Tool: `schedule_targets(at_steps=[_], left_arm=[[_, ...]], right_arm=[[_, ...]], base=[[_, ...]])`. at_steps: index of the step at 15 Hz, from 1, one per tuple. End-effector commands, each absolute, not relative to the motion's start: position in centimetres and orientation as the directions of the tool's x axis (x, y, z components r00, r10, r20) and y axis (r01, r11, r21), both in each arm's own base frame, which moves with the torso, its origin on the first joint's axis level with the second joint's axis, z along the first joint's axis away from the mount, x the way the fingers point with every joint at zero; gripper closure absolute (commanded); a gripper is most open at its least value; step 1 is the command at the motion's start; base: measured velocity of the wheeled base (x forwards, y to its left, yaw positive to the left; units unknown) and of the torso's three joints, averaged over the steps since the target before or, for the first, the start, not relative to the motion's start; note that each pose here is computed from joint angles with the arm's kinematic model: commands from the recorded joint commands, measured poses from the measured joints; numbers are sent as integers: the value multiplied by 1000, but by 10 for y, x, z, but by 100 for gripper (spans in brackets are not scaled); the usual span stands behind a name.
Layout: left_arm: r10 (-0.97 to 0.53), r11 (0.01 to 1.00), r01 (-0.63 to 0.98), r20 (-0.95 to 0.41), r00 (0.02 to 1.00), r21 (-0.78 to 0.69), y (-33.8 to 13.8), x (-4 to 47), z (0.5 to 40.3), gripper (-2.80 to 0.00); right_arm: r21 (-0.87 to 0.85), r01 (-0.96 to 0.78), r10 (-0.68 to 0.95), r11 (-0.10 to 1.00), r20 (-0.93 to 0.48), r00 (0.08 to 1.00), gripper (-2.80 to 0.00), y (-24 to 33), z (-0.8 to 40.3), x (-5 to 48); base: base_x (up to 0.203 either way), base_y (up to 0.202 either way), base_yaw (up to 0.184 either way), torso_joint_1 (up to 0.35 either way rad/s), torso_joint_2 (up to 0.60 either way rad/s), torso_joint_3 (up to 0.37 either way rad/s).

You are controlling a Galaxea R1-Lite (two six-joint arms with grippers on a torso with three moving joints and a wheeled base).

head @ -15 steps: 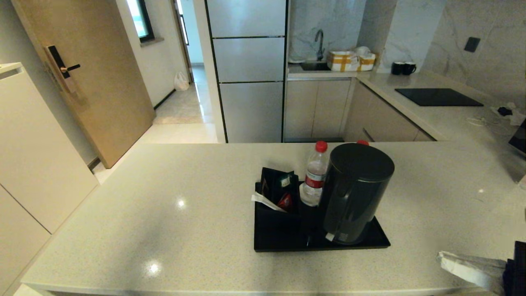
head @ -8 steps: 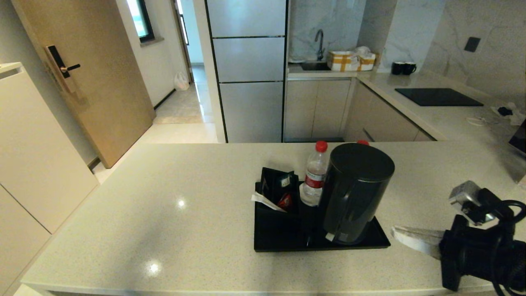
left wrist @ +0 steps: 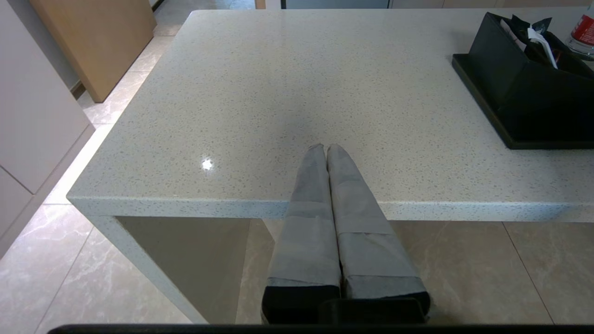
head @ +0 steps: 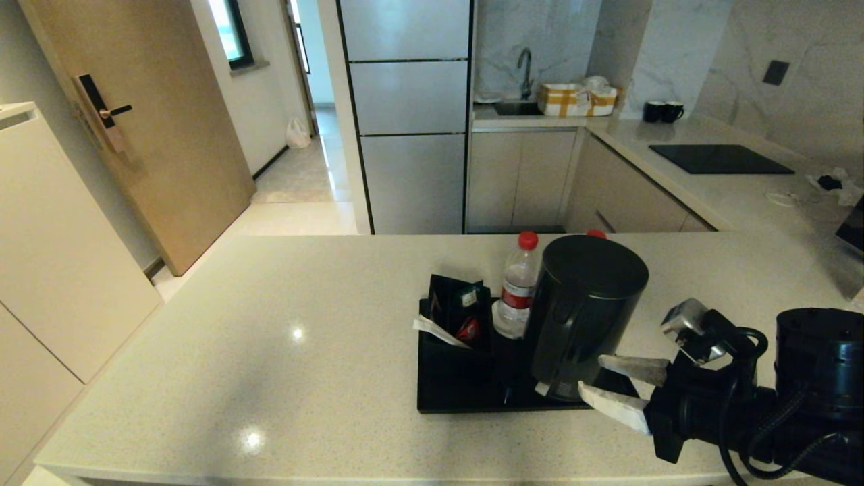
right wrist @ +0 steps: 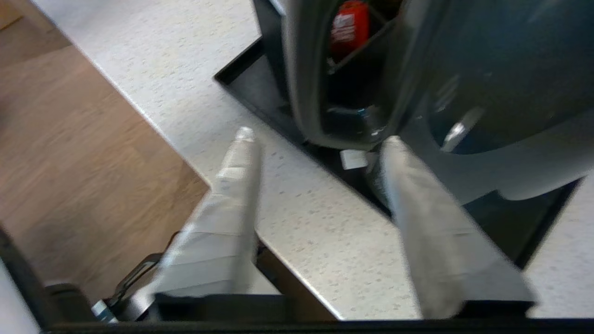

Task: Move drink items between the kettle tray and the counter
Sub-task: Pick up the kettle

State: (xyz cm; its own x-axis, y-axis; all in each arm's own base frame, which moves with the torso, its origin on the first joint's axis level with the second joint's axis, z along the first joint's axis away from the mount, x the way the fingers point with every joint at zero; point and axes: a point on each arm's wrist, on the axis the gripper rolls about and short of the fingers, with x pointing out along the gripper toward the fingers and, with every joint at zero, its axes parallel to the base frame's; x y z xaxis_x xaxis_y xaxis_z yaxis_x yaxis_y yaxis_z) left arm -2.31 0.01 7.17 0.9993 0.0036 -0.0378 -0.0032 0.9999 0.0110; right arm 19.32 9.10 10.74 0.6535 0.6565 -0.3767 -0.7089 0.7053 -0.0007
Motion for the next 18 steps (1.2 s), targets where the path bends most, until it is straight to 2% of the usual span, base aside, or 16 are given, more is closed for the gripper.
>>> schedule_targets(at_steps=[1,5,9,14,18], left_arm=[[5,1000,-4,-41,999,11,0,-23,71,0],[5,1000,-4,-40,999,11,0,-23,72,0],[5,1000,-4,-39,999,11,0,-23,72,0],[5,1000,-4,-39,999,11,0,-23,72,0],[5,1000,-4,-40,999,11,0,-23,72,0]], right_arm=[[6,-725,674,689,-373,638,-280,92,107,192],[69,-727,697,683,-358,621,-280,100,103,202],[49,-748,723,662,-301,621,-280,113,93,213],[47,-783,756,620,-304,580,-280,131,72,217],[59,-754,739,654,-266,619,-280,139,76,231]], base=[[0,0,0,0,0,0],[0,0,0,0,0,0],[0,0,0,0,0,0],[0,0,0,0,0,0],[0,0,0,0,0,0]])
